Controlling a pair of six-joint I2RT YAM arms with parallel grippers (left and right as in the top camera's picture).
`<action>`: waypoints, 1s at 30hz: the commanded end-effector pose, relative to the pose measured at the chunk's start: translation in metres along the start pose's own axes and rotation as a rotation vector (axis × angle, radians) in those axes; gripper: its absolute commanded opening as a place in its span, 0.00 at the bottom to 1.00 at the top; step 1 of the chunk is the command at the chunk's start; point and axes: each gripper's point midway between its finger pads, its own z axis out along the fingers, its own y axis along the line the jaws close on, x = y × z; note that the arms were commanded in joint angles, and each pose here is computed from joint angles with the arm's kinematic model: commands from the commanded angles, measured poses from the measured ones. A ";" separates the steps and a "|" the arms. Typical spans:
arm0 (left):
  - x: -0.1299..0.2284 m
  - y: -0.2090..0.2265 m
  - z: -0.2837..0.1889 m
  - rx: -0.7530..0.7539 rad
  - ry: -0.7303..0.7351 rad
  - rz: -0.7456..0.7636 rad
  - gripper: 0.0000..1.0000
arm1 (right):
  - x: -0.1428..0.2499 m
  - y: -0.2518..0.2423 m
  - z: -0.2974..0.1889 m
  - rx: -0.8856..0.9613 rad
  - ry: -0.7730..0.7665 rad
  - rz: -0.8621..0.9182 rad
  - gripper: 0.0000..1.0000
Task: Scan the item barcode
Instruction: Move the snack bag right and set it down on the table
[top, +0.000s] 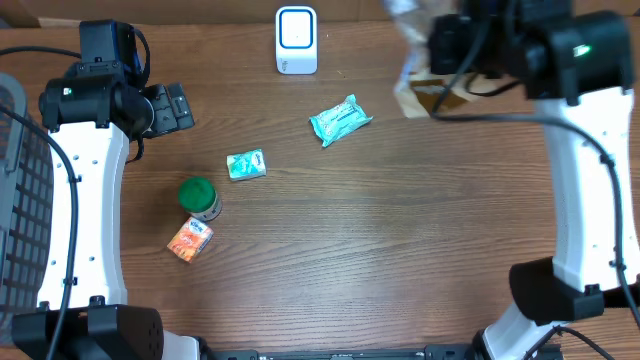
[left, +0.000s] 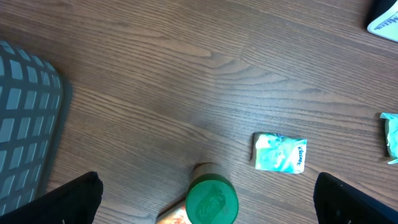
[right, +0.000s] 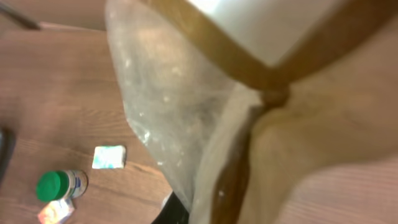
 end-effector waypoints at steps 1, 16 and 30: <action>-0.006 -0.002 -0.010 0.016 -0.031 0.015 1.00 | 0.024 -0.046 0.015 0.003 0.143 0.229 0.04; -0.006 -0.002 -0.010 0.016 -0.031 0.015 1.00 | 0.147 -0.210 0.127 0.113 0.366 0.573 0.05; -0.007 -0.002 -0.010 0.016 -0.032 0.015 1.00 | 0.133 -0.219 0.085 0.126 0.376 0.591 0.73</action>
